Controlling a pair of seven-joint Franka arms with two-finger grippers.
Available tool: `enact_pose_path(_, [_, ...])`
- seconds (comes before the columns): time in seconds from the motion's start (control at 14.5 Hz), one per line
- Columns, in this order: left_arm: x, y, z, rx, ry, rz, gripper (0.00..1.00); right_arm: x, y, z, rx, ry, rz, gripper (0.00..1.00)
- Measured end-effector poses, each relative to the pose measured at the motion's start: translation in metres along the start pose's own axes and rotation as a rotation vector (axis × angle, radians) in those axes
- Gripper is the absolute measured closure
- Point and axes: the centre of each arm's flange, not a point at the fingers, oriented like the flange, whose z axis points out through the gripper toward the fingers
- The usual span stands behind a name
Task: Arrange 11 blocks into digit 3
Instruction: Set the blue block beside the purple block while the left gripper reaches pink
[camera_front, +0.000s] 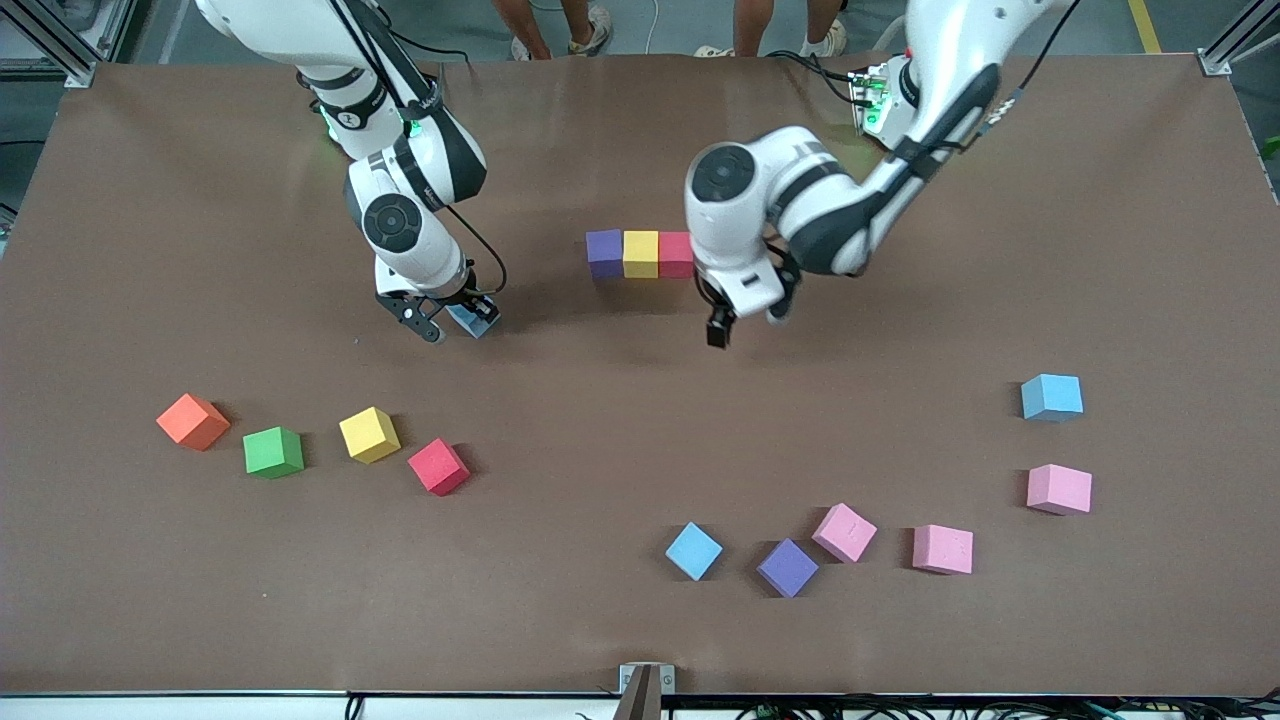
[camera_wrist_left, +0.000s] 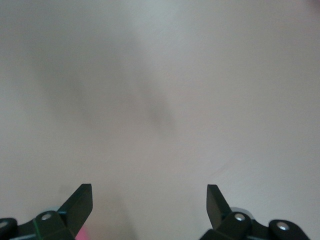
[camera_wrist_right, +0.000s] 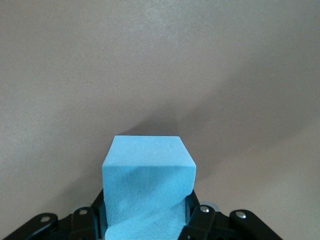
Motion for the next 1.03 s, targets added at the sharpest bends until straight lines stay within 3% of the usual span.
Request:
enact_pose_path(0.21, [0.073, 0.025, -0.002, -0.016, 0.010, 0.143, 0.00, 0.006, -0.003, -0.006, 0.018, 0.008, -0.046, 0.41])
enact_pose_path(0.41, [0.143, 0.036, 0.005, -0.009, 0.031, 0.324, 0.00, 0.019, -0.027, -0.033, 0.078, 0.040, -0.152, 0.41])
enact_pose_path(0.69, [0.233, 0.051, 0.001, -0.022, 0.025, 0.501, 0.00, 0.029, -0.089, -0.084, 0.078, 0.023, -0.304, 0.41])
enact_pose_path(1.03, [0.329, 0.101, 0.002, -0.136, -0.053, 0.425, 0.00, 0.012, -0.137, -0.085, 0.078, 0.021, -0.602, 0.41])
